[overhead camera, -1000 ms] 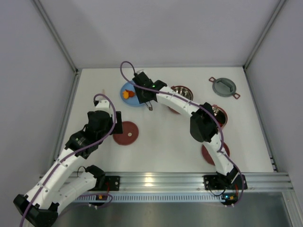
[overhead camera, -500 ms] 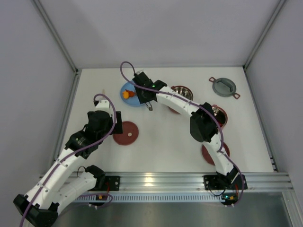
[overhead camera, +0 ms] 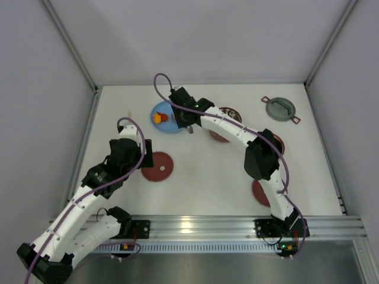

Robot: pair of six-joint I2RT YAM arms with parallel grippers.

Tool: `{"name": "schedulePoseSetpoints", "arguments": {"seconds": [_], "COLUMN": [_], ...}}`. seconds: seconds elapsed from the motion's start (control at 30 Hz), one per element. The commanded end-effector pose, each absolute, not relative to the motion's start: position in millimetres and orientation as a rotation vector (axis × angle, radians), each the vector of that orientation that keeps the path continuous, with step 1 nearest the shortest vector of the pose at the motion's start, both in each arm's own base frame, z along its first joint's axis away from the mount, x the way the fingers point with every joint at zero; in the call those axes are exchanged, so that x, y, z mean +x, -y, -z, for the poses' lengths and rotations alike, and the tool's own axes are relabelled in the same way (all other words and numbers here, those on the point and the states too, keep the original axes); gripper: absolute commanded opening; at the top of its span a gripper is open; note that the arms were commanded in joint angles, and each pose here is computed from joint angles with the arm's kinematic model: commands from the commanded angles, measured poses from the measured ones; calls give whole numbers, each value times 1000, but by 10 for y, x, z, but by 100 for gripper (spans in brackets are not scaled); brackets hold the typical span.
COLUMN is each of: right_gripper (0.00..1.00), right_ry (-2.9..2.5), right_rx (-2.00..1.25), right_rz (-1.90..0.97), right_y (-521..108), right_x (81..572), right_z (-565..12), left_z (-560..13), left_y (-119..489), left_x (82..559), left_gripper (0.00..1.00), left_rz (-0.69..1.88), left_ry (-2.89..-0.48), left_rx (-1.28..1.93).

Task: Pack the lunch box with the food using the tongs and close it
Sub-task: Pick up the fake food from the plate, then place the fake food in the packing box.

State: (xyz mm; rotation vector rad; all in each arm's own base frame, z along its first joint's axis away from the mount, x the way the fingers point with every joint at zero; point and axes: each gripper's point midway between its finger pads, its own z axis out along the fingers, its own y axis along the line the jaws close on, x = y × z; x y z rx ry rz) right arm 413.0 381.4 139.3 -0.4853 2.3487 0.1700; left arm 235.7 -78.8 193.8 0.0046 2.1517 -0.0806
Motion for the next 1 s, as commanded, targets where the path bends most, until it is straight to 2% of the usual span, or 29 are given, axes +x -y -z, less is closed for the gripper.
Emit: {"name": "schedulePoseSetpoints", "arguments": {"seconds": [0.0, 0.3, 0.7, 0.73, 0.97], "right_gripper": [21, 21, 23, 23, 24], "right_ry": [-2191, -2112, -2112, -2136, -2145], "right_rx": [-381, -307, -124, -110, -56], "right_rz": [-249, -248, -144, -125, -123], "right_y": [-3679, -3281, -2231, -2140, -1855], "right_x": [4106, 3807, 3163, 3125, 2962], "right_z": [-2342, -2940, -2824, -2684, -2547], "left_z": [-1985, -1995, -2003, -2000, -1992], "left_y": [778, 777, 789, 790, 792], "left_x": [2391, 2391, 2387, 2384, 2386], "left_gripper": [99, 99, 99, 99, 99], "left_rz": [67, 68, 77, 77, 78], "left_ry": [-2133, -2130, -2128, -2129, -2132], "left_rx": [0, 1, 2, 5, 5]}}
